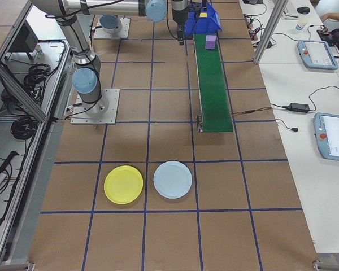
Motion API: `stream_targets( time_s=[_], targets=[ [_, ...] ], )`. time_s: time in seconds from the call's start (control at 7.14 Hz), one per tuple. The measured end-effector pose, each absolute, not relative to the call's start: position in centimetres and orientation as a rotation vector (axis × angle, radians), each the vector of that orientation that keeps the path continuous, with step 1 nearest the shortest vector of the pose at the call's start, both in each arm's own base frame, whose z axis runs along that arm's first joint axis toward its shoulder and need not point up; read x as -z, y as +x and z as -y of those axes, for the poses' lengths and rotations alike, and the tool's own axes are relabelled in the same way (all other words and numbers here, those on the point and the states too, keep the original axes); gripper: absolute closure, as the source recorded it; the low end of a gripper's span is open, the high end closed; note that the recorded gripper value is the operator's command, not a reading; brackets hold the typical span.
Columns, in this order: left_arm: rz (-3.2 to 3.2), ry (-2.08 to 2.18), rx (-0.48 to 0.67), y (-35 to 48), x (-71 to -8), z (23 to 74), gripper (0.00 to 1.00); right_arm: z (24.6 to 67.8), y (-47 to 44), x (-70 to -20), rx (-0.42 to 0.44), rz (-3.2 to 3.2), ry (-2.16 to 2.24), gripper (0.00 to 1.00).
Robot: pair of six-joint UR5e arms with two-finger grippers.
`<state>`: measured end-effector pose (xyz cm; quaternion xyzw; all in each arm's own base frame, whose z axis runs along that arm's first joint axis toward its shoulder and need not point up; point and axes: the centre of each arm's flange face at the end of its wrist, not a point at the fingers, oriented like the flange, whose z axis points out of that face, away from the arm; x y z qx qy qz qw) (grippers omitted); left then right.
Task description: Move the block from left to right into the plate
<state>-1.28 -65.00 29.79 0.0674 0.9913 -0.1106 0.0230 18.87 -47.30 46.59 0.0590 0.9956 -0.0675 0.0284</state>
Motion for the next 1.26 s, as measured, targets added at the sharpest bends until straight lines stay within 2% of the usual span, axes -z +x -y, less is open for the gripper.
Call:
stream_targets(
  time_s=[0.56, 0.7, 0.84, 0.98, 1.12, 1.26],
  targets=[
    [-3.107, 0.180, 0.191, -0.9, -23.2, 65.8, 0.01, 47.3, 18.9, -46.5, 0.207, -3.073, 0.182, 0.00],
    [-3.112, 0.180, 0.173, -0.9, -22.3, 65.9, 0.25, 47.3, 18.9, -46.5, 0.207, -3.072, 0.183, 0.00],
    [-3.112, 0.182, 0.175, -0.9, -22.0, 66.0, 0.57, 47.3, 18.9, -46.5, 0.207, -3.072, 0.184, 0.00],
    [-3.105, 0.186, 0.195, -0.8, -22.3, 66.3, 0.77, 47.3, 18.9, -46.5, 0.207, -3.072, 0.183, 0.00],
    [-3.096, 0.192, 0.226, -0.8, -23.3, 66.5, 0.85, 47.3, 18.9, -46.5, 0.207, -3.072, 0.183, 0.00],
    [-3.085, 0.196, 0.262, -0.7, -24.7, 66.6, 0.86, 47.3, 18.9, -46.5, 0.207, -3.072, 0.183, 0.00]
  ],
)
